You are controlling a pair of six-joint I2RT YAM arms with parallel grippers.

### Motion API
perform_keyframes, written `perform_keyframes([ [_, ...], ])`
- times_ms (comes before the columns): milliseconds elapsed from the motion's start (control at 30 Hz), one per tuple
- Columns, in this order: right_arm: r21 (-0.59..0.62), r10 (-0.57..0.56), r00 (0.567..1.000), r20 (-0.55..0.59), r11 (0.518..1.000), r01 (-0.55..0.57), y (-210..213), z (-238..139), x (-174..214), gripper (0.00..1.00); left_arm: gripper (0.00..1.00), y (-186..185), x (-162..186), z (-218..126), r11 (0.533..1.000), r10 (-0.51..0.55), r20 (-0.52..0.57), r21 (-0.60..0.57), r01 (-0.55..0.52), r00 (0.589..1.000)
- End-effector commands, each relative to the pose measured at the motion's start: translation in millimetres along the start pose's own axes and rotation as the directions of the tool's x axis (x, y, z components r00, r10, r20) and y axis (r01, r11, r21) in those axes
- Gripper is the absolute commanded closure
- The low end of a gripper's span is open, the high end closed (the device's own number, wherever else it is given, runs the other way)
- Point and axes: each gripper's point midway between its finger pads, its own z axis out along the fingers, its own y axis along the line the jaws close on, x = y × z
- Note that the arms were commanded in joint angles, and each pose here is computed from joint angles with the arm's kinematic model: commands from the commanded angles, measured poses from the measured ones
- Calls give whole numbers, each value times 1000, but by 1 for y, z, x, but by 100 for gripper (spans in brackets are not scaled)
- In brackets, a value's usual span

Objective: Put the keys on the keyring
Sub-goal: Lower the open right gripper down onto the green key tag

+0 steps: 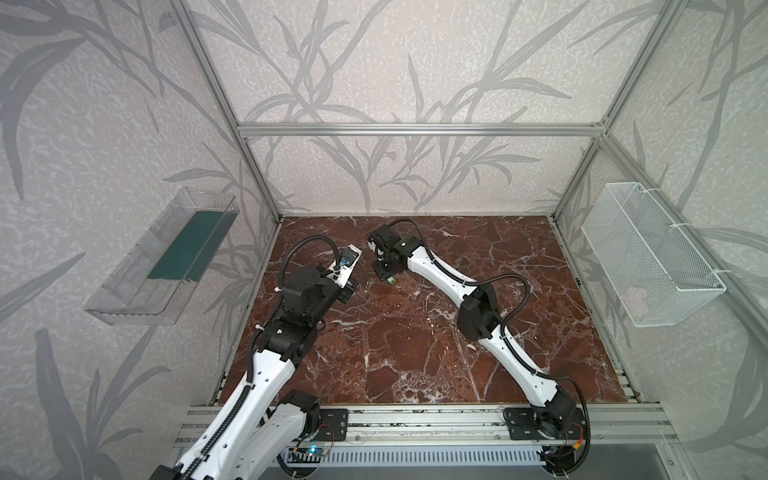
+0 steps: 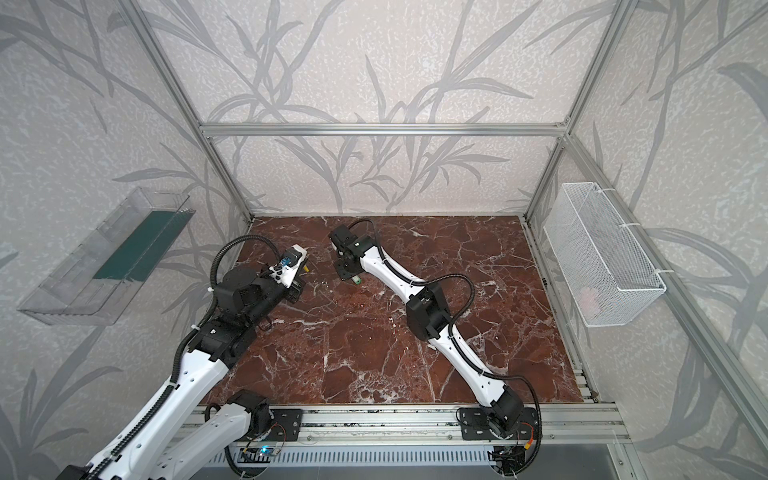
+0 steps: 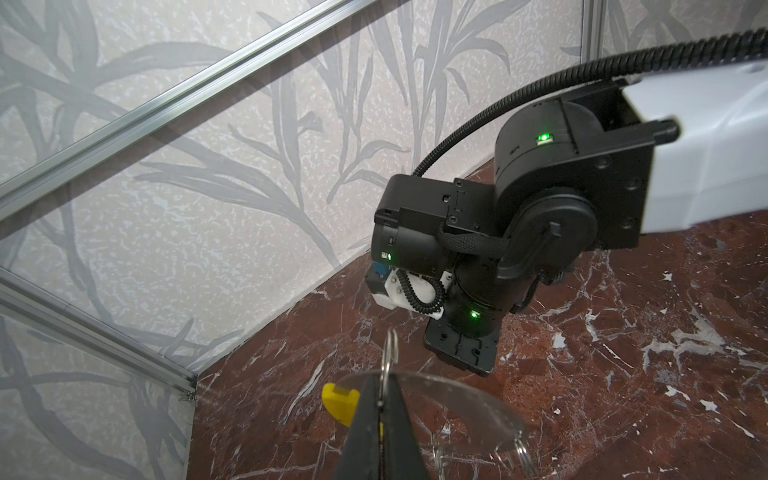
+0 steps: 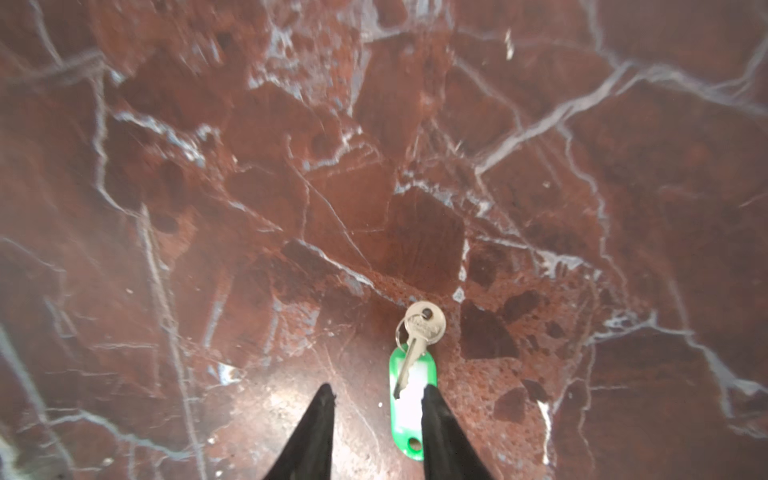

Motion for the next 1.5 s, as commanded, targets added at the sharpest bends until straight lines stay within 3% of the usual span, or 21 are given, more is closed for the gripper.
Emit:
perform_keyframes([
  [0, 42, 75, 995, -64, 996, -73, -12, 4, 16, 72, 100, 6, -19, -7, 1000, -10, 60, -15, 11, 998],
  [133, 20, 92, 991, -95, 996, -91, -8, 4, 25, 70, 100, 5, -18, -6, 1000, -26, 58, -10, 26, 998],
  [233, 28, 169, 969, -183, 986, -166, -13, 7, 45, 71, 100, 5, -20, -5, 999, -35, 60, -5, 35, 998],
  [367, 35, 224, 952, -209, 974, -222, -23, -1, 48, 72, 100, 6, -20, -8, 999, -52, 63, -8, 53, 997],
  [500, 25, 212, 939, -271, 977, -213, -20, -10, 62, 73, 100, 6, -22, -10, 997, -75, 72, -10, 76, 995],
  [633, -47, 194, 878, -438, 970, -238, -4, -4, 101, 77, 100, 4, -25, -11, 996, -86, 81, 1, 86, 993],
  [767, -54, 112, 858, -502, 986, -161, -1, -21, 119, 79, 100, 3, -26, -17, 996, -87, 82, -5, 88, 993],
  [967, -88, -15, 873, -487, 996, -32, 13, -55, 125, 82, 100, 1, -24, -24, 996, -88, 79, -12, 89, 993],
  [1067, -53, 0, 932, -363, 998, -20, 6, -64, 99, 73, 100, -2, -23, -23, 996, -88, 79, -2, 88, 993],
  [1233, -51, 101, 982, -162, 993, -110, -5, -60, 46, 72, 100, -6, -22, -19, 997, -83, 77, 16, 82, 994],
  [1400, -133, 217, 971, -98, 964, -229, 0, -45, 13, 61, 100, -7, -23, -17, 996, -83, 79, 22, 81, 993],
  [1467, -108, 255, 962, -93, 958, -265, -4, -35, 9, 57, 100, -8, -22, -16, 996, -83, 79, 27, 81, 993],
])
